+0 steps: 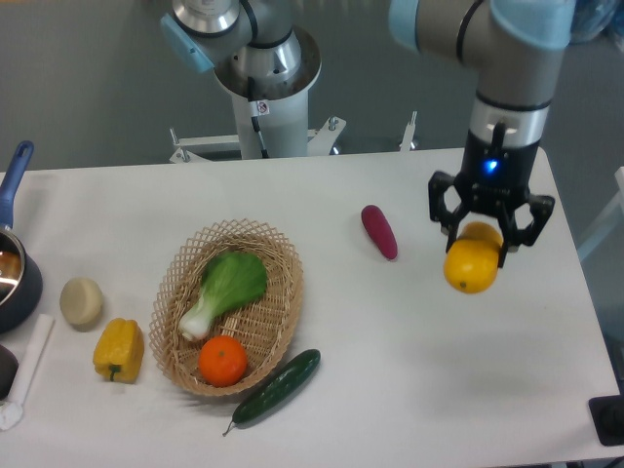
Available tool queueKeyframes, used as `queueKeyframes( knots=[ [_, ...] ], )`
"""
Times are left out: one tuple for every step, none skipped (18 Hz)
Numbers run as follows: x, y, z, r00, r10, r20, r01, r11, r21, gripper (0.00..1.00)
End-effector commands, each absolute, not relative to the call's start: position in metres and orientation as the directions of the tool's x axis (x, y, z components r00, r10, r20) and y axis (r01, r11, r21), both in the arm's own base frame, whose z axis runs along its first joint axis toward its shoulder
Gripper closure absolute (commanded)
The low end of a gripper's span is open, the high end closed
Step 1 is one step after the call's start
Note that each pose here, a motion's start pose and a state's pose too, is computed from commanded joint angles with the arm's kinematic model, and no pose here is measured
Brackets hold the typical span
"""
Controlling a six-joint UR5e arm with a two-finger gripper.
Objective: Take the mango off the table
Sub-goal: 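Lift the grasped mango up off the table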
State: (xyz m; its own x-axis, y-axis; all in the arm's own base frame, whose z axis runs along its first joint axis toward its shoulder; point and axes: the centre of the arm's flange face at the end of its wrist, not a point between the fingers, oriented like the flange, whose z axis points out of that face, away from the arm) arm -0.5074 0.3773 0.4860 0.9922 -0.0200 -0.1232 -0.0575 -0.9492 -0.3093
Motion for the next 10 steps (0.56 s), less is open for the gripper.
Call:
queueKeyframes(
  knots=[
    [-0.508, 0.375, 0.485, 0.992, -0.028, -0.124, -0.064, -0.952, -0.298, 0.86],
    [-0.507, 0.373, 0.487, 0.992, -0.039, -0.124, -0.074, -0.954, -0.292, 0.86],
    [-0.505, 0.371, 0.489, 0.992, -0.045, -0.120, -0.078, -0.955, -0.286, 0.87],
    [-0.505, 0.366, 0.490, 0.992, -0.049, -0.119, -0.081, -0.956, -0.280, 0.87],
    [-0.506, 0.360, 0.493, 0.991, -0.045, -0.123, -0.078, -0.957, -0.280, 0.87],
    [-0.506, 0.356, 0.497, 0.991, -0.040, -0.129, -0.075, -0.957, -0.281, 0.87],
    [-0.505, 0.354, 0.499, 0.991, -0.037, -0.132, -0.073, -0.957, -0.282, 0.87],
    [-0.504, 0.352, 0.501, 0.991, -0.034, -0.133, -0.070, -0.956, -0.284, 0.87],
    [-0.507, 0.348, 0.502, 0.991, -0.026, -0.134, -0.064, -0.956, -0.286, 0.87],
    [-0.507, 0.346, 0.503, 0.991, -0.023, -0.135, -0.061, -0.956, -0.288, 0.87]
  ],
)
